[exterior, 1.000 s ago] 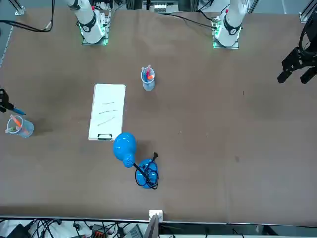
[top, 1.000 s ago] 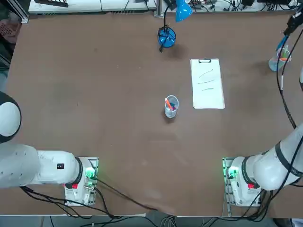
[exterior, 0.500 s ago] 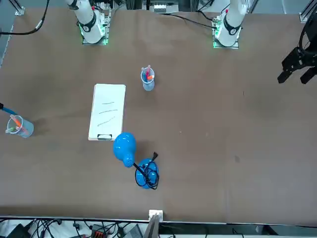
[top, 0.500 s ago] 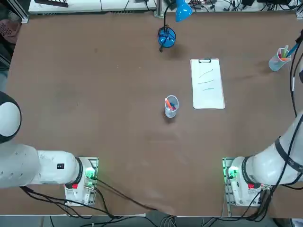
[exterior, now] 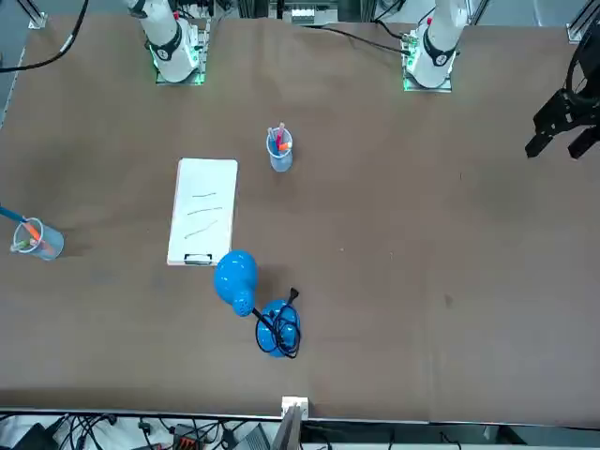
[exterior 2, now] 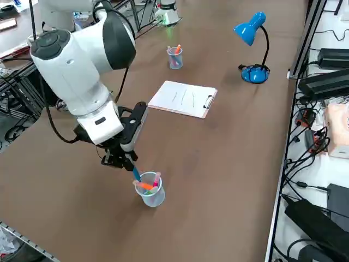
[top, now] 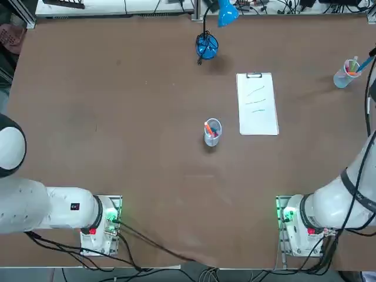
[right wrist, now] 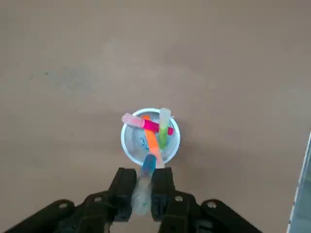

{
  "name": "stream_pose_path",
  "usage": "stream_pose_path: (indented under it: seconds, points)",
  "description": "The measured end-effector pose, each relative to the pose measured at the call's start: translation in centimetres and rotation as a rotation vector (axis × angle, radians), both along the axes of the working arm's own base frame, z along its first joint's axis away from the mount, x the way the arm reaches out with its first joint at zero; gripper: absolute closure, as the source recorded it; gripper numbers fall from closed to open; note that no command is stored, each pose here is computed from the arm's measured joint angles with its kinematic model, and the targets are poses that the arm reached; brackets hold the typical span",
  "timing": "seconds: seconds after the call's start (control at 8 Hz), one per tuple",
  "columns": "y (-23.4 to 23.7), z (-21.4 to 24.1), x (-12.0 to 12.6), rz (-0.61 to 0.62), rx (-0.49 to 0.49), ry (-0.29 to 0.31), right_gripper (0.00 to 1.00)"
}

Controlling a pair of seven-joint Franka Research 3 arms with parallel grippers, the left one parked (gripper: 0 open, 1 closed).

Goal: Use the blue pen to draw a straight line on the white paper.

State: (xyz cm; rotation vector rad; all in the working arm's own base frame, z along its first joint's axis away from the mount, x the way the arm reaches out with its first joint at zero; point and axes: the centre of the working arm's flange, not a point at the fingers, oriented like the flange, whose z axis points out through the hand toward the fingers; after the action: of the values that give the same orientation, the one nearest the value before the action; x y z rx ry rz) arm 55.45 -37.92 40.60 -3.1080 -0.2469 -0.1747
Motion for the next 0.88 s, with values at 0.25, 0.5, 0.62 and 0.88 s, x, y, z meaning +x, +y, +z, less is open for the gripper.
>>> stream_pose_path:
  seconds: [0.25, 0.5, 0.62, 0.88]
  points:
    - [0.0, -1.0, 0.3, -0.020, 0.027, -0.019, 0.79]
    - [-0.6, -2.0, 0.1, -0.038, 0.043, -0.021, 0.79]
    - [-0.9, -2.2, -0.1, -0.042, 0.045, -0.022, 0.79]
    - [-0.8, -2.2, 0.0, -0.048, 0.057, -0.034, 0.79]
